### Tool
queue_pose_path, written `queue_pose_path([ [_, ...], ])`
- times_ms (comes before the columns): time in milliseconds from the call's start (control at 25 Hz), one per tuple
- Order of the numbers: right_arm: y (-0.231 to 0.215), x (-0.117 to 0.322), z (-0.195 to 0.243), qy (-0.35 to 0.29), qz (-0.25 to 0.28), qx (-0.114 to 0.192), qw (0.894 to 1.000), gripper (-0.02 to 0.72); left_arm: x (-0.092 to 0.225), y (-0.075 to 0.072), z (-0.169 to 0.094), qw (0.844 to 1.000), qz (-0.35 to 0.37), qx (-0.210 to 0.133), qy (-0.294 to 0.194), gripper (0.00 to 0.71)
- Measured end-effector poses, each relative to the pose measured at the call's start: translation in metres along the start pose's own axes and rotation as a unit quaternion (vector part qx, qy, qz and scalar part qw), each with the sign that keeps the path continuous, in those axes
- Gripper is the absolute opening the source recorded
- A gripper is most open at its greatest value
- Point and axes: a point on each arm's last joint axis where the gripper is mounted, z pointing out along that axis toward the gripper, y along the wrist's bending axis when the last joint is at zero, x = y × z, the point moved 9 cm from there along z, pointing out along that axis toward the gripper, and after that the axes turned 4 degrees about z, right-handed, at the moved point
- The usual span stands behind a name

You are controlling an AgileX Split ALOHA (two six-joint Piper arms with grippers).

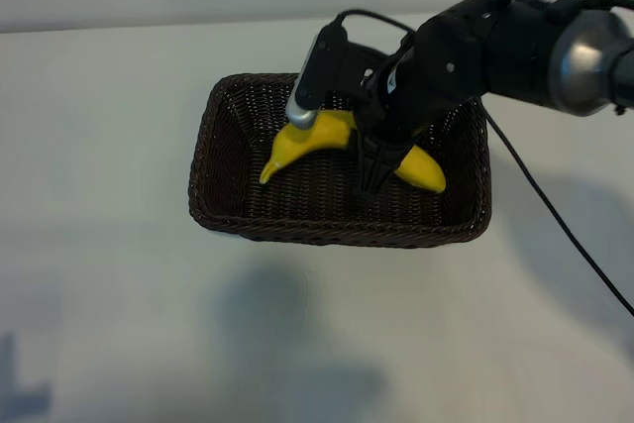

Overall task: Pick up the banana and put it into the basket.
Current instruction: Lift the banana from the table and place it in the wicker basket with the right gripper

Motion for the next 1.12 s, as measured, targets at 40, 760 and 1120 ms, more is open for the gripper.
queue_pose_path([
  [40,0.001,0.002,0.003,0.003,0.0,-0.002,1.0,0.418,0.0,0.0,0.0,1.0,0.0,0.0,0.0,0.55],
  [760,0.002,-0.002,0.001,-0.005,0.011,-0.004,1.0,0.638,0.0,0.0,0.0,1.0,0.0,0.0,0.0,0.55],
  [1120,-0.001,-0.015,-0.039,-0.007,0.079,-0.012,0.997,0.626,0.0,0.0,0.0,1.0,0.0,0.0,0.0,0.55],
])
